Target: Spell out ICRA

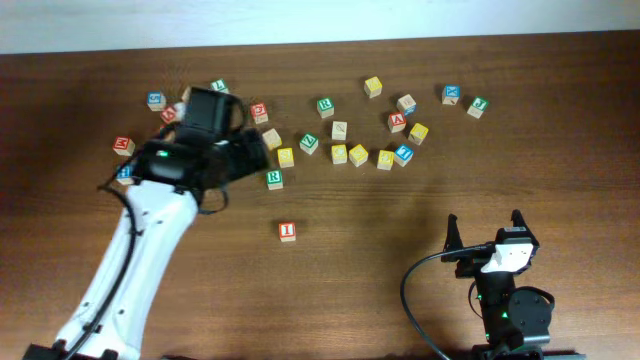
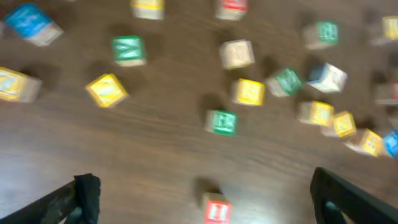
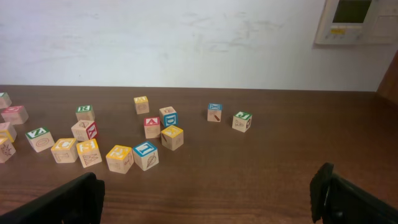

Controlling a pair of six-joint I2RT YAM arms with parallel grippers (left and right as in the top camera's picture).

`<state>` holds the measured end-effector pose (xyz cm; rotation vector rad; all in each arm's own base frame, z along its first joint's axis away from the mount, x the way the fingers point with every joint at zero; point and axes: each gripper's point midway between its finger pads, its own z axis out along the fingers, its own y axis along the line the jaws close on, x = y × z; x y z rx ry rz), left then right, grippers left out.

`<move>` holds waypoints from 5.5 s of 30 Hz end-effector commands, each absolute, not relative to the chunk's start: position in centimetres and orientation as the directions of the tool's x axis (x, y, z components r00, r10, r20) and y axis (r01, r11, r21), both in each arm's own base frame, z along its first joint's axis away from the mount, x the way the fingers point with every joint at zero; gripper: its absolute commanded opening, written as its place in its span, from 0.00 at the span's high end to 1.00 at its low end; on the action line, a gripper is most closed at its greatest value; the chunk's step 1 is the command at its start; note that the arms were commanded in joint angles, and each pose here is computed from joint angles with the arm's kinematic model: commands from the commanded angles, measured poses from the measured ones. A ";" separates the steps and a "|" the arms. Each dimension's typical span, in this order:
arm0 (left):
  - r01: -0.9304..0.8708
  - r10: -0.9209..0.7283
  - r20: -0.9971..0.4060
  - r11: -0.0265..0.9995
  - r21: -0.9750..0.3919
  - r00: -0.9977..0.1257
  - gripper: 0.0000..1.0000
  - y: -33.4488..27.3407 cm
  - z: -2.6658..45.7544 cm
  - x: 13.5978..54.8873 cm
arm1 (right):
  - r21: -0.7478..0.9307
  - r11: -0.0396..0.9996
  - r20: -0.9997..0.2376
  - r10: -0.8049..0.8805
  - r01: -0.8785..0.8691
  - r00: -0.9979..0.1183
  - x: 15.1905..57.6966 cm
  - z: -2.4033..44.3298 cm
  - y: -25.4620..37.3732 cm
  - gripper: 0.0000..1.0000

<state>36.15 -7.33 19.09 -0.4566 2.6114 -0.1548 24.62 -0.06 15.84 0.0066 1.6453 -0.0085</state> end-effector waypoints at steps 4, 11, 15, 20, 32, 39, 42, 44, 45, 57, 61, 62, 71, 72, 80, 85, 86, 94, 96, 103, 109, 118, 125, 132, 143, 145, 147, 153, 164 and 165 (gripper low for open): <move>-0.464 -0.480 -0.388 0.874 -0.143 -0.786 0.01 -0.6 18.1 35.4 | 0.005 1.000 -0.997 0.008 0.031 -0.080 24.6 15.5 -0.5 0.02; -0.470 -0.476 -0.321 0.877 -0.101 -0.819 0.01 -0.7 17.1 33.5 | 0.005 1.000 -0.997 0.008 0.031 -0.080 24.6 15.5 -0.5 0.02; -0.473 -0.475 -0.299 0.877 -0.085 -0.828 0.01 -0.6 16.8 32.9 | 0.005 1.000 -0.997 0.008 0.031 -0.080 24.6 15.5 -0.5 0.02; -0.475 -0.476 -0.300 0.876 -0.081 -0.827 0.01 -0.5 16.8 32.8 | 0.005 1.000 -0.997 0.008 0.031 -0.080 24.6 15.5 -0.5 0.02; -0.455 -0.454 -0.290 0.888 -0.068 -0.842 0.00 -0.6 16.3 33.0 | 0.005 1.000 -0.997 0.008 0.031 -0.080 24.6 15.5 -0.5 0.02; -0.418 -0.429 -0.270 0.903 -0.100 -0.862 0.00 -1.4 16.2 33.0 | 0.005 1.000 -0.997 0.008 0.031 -0.080 24.6 15.5 -0.5 0.02; -0.405 -0.418 -0.268 0.908 -0.104 -0.868 0.01 -1.9 16.2 33.0 | 0.005 1.000 -0.997 0.008 0.031 -0.080 24.6 15.5 -0.5 0.02; -0.371 -0.385 -0.269 0.923 -0.102 -0.883 0.01 -2.8 16.2 32.9 | 0.005 1.000 -0.997 0.008 0.031 -0.080 24.6 15.5 -0.5 0.02; -0.362 -0.376 -0.269 0.927 -0.101 -0.887 0.01 -3.2 16.2 32.8 | 0.005 1.000 -0.997 0.008 0.031 -0.080 24.6 15.5 -0.5 0.02; -0.290 -0.310 -0.306 0.951 -0.109 -0.900 0.01 -5.6 16.5 33.5 | 0.005 1.000 -0.997 0.008 0.031 -0.080 24.6 15.5 -0.5 0.02; -0.288 -0.310 -0.319 0.950 -0.117 -0.896 0.01 -5.7 16.6 33.8 | 0.005 1.000 -0.997 0.008 0.031 -0.080 24.6 15.5 -0.5 0.02; -0.288 -0.310 -0.318 0.951 -0.117 -0.896 0.01 -5.7 16.6 33.8 | 0.005 1.000 -0.997 0.008 0.031 -0.080 24.6 15.5 -0.5 0.02; -0.290 -0.309 -0.296 0.951 -0.108 -0.904 0.01 -5.7 14.9 33.6 | 0.005 1.000 -0.997 0.008 0.031 -0.080 24.6 15.5 -0.5 0.02; -0.289 -0.309 -0.298 0.951 -0.109 -0.903 0.01 -5.7 14.9 33.7 | 0.005 1.000 -0.997 0.008 0.031 -0.080 24.6 15.5 -0.5 0.02; -0.286 -0.312 -0.328 0.950 -0.126 -0.892 0.01 -6.1 14.0 35.8 | 0.005 1.000 -0.997 0.008 0.031 -0.080 24.6 15.5 -0.5 0.02; -0.280 -0.314 -0.356 0.949 -0.146 -0.880 0.01 -6.5 13.2 37.6 | 0.005 1.000 -0.997 0.008 0.031 -0.080 24.6 15.5 -0.5 0.02; -0.277 -0.316 -0.364 0.948 -0.156 -0.876 0.01 -6.7 13.3 38.0 | 0.005 1.000 -0.997 0.008 0.031 -0.080 24.6 15.5 -0.5 0.02; -0.262 -0.314 -0.326 0.946 -0.193 -0.892 0.01 -7.9 11.8 38.5 | 0.005 1.000 -0.997 0.008 0.031 -0.080 24.6 15.5 -0.5 0.02; -0.251 -0.303 -0.329 0.949 -0.194 -0.894 0.01 -8.3 11.8 38.4 | 0.005 1.000 -0.997 0.008 0.031 -0.080 24.6 15.5 -0.5 0.02; -0.171 -0.246 -0.385 0.961 -0.219 -0.890 0.01 -11.3 12.4 39.4 | 0.005 1.000 -0.997 0.008 0.031 -0.080 24.6 15.5 -0.5 0.02; -0.181 -0.244 -0.392 0.965 -0.191 -0.887 0.01 -11.0 11.9 39.7 | 0.005 1.000 -0.997 0.008 0.031 -0.080 24.6 15.5 -0.5 0.02; -0.265 -0.259 -0.435 0.963 -0.047 -0.862 0.01 -7.4 9.6 41.4 | 0.005 1.000 -0.997 0.008 0.031 -0.080 24.6 15.5 -0.5 0.02; -0.349 -0.398 -0.349 0.916 -0.198 -0.848 0.01 -3.8 11.7 40.4 | 0.005 1.000 -0.997 0.008 0.031 -0.080 24.6 15.5 -0.5 0.02; -0.548 -0.596 -0.397 0.801 -0.240 -0.698 0.01 5.8 17.0 37.3 | 0.005 1.000 -0.997 0.008 0.031 -0.080 24.6 15.5 -0.5 0.02; -0.741 -0.745 -0.072 0.667 -0.074 -0.663 0.01 9.2 14.7 26.8 | -0.080 0.993 -0.994 -0.073 0.089 -0.079 24.6 15.7 -1.6 0.01; -0.743 -0.746 -0.047 0.666 -0.060 -0.665 0.01 9.0 14.7 26.1 | -0.081 0.993 -0.994 -0.074 0.090 -0.078 24.6 15.7 -1.6 0.02; -0.743 -0.746 -0.047 0.666 -0.060 -0.665 0.01 9.0 14.7 26.1 | -0.038 0.998 -0.997 -0.034 0.051 -0.069 24.6 15.8 -0.9 0.02; -0.743 -0.746 -0.047 0.666 -0.060 -0.664 0.01 9.0 14.7 26.1 | 0.487 0.578 -0.874 0.331 -0.655 -0.357 19.0 17.8 12.9 0.02; -0.743 -0.746 -0.047 0.666 -0.060 -0.664 0.01 9.0 14.7 26.1 | 0.366 0.405 -0.764 0.644 -0.837 -0.022 14.6 32.6 11.2 0.02; -0.743 -0.746 -0.047 0.666 -0.060 -0.664 0.01 9.0 14.7 26.1 | 0.363 0.414 -0.754 0.656 -0.835 -0.002 14.5 33.3 10.9 0.02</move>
